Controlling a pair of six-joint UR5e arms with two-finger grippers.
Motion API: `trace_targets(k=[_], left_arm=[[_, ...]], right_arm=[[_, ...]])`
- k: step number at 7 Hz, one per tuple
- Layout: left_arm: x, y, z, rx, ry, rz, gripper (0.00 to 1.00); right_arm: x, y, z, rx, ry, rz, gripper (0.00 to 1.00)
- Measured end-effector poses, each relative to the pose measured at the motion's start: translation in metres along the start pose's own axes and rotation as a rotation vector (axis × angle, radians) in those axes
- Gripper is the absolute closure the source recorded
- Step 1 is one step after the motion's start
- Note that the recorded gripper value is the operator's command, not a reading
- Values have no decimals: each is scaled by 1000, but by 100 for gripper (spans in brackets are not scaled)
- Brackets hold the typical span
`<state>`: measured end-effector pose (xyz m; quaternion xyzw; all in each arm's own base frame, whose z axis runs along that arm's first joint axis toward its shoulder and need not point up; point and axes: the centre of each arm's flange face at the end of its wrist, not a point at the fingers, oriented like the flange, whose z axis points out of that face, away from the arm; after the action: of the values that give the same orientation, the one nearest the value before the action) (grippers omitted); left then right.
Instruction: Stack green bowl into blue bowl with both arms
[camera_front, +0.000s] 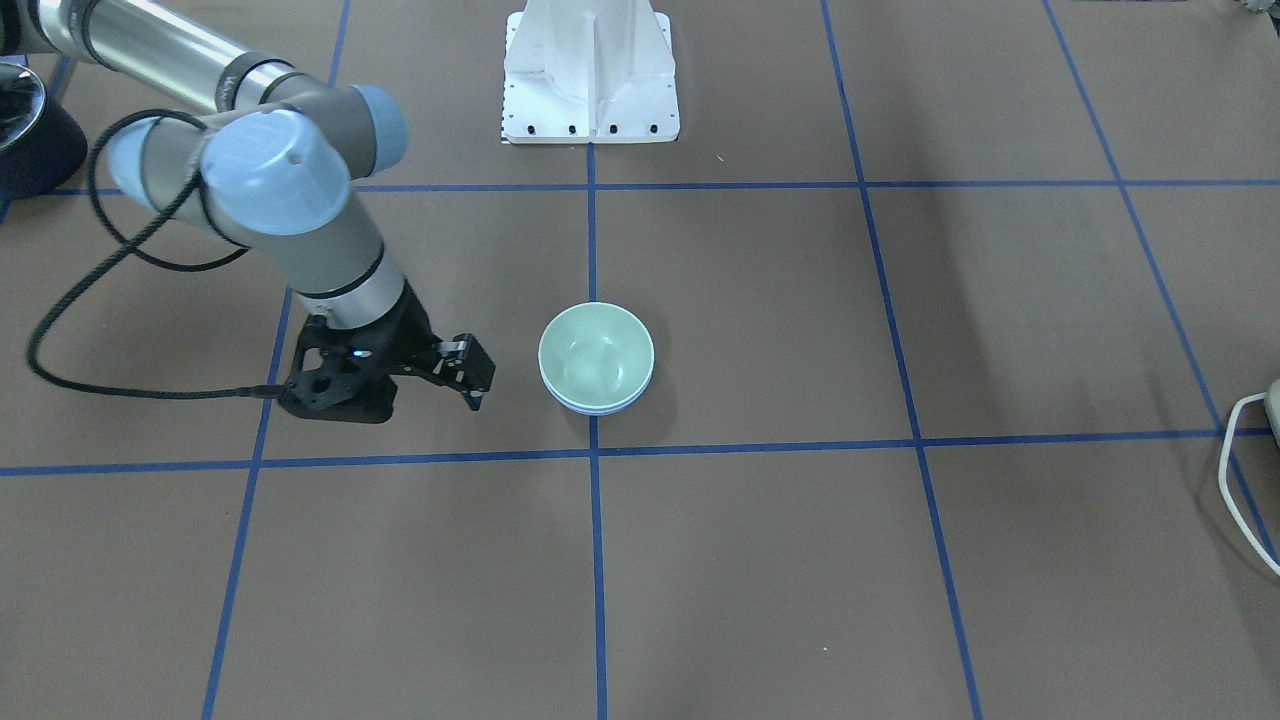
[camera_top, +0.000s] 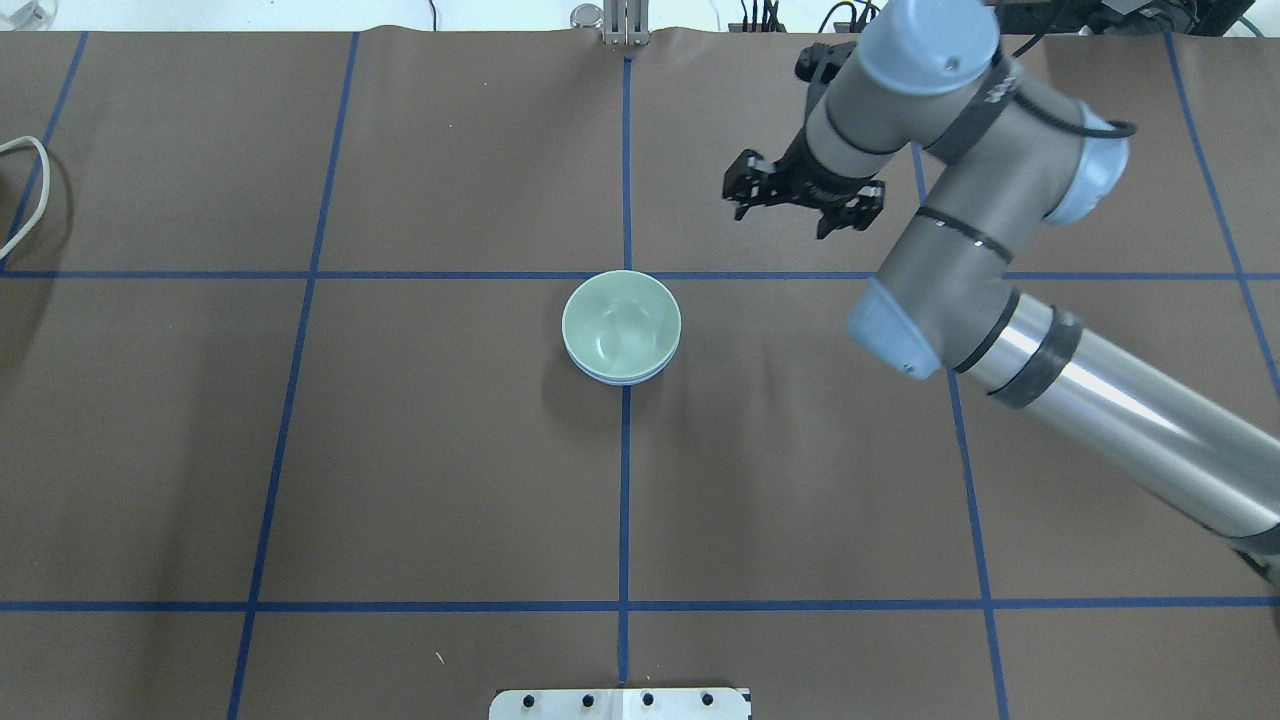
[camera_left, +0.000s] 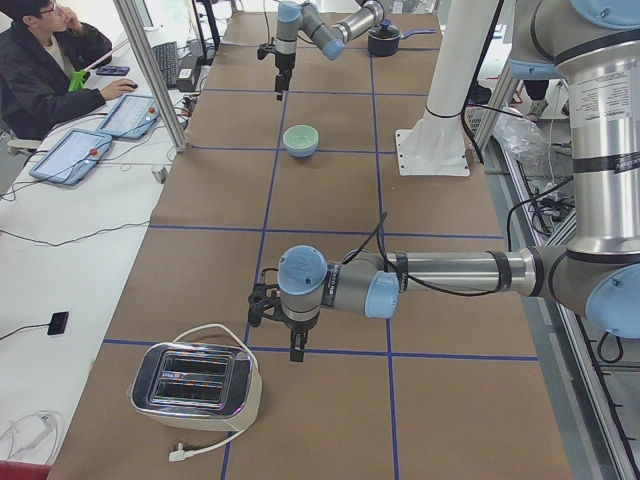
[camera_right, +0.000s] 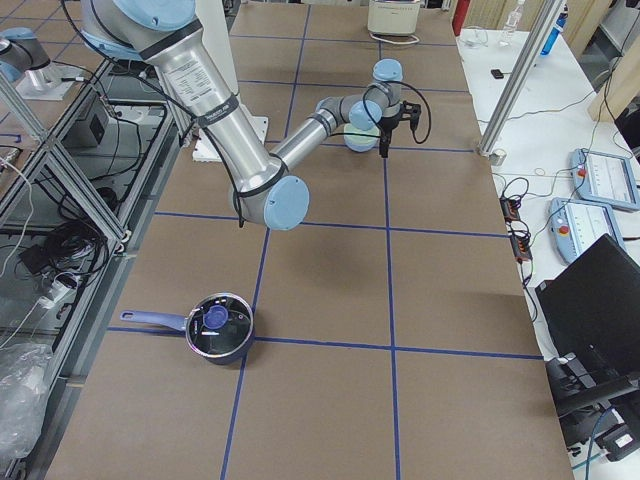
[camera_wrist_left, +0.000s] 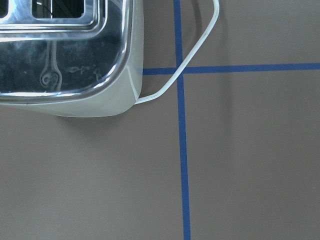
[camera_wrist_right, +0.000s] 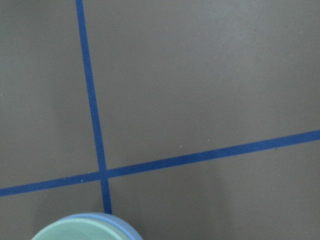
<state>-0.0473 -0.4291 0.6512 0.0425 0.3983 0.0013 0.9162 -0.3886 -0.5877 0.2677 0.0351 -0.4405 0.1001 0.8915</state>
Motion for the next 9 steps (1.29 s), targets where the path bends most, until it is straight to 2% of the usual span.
trace_targets(k=[2, 4, 6, 9], left_arm=[[8, -1, -7, -20, 5, -14, 2], [19, -2, -17, -36, 6, -17, 2], [15, -2, -24, -30, -1, -20, 2], [-4, 4, -29, -10, -6, -51, 2]], right_arm=[[121, -73, -47, -2, 64, -99, 0], [254, -107, -86, -30, 136, -210, 0], [403, -97, -118, -66, 135, -265, 0], [556, -37, -137, -98, 166, -222, 0]])
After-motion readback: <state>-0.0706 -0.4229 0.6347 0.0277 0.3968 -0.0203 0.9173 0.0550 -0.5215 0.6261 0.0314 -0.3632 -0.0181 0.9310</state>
